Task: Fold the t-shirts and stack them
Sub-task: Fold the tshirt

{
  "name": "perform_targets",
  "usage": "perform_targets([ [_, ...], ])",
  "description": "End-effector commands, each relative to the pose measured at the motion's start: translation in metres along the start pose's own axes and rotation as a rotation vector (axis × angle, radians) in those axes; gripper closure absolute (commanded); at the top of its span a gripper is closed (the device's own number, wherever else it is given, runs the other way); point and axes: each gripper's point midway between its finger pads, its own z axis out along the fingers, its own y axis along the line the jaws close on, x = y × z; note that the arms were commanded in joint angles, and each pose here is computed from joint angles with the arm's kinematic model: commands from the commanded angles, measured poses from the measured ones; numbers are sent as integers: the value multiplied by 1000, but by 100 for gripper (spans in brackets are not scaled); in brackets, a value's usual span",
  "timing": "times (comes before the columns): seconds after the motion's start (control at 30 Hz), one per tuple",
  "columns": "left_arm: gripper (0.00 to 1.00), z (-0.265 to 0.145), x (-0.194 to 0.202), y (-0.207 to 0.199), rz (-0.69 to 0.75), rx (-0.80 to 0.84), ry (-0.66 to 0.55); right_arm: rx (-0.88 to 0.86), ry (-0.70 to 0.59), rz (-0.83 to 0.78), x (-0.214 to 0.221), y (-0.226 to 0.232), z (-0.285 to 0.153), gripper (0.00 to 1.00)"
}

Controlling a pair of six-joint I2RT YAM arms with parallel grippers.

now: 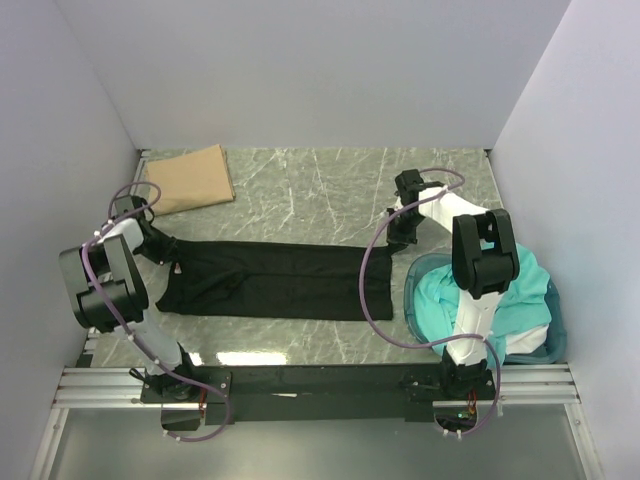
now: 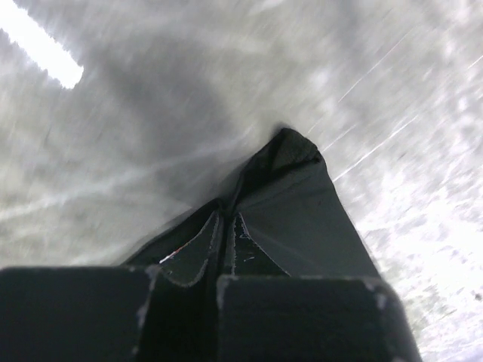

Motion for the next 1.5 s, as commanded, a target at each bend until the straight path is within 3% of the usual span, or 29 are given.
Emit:
perform_targets([
  [0.0,99,2,-33,-19,60,32,-81,15,-56,33,-22,-7,-13,100],
  [0.13,99,2,-45,-49,110,124,-68,6,-71,34,-32,-4,-18,100],
  [0.23,90,-2,-46,-68,163,155,-64,-14,-83,30,-39,2,-23,100],
  [0.3,75,-6,-48,-74,181,149,-79,-29,-90,30,-42,6,-27,100],
  [0.33,68,-13,-48,-80,191,157,-93,-35,-97,26,-43,8,-31,96],
  [0.37,54,-17,-48,-81,192,149,-100,-37,-97,25,-43,9,-33,92],
  [0.4,49,-21,-47,-84,197,152,-109,-42,-101,25,-44,10,-35,87],
  [0.43,40,-31,-48,-87,201,162,-128,-48,-111,22,-44,11,-40,77],
  [0.57,32,-57,-42,-88,233,141,-188,-62,-129,10,-42,14,-49,64],
  [0.73,33,-95,-15,-92,302,126,-270,-70,-139,-6,-30,16,-56,63],
  [0.9,39,-106,51,-99,358,200,-195,-85,-124,-20,-14,21,-55,63],
  [1.13,46,-91,121,-84,416,170,-68,-109,-130,-39,2,27,-59,63],
  [1.23,52,-84,136,-80,430,160,-42,-120,-131,-40,7,29,-59,63],
  [1.47,54,-57,150,-66,447,81,18,-129,-132,-49,13,32,-60,63],
])
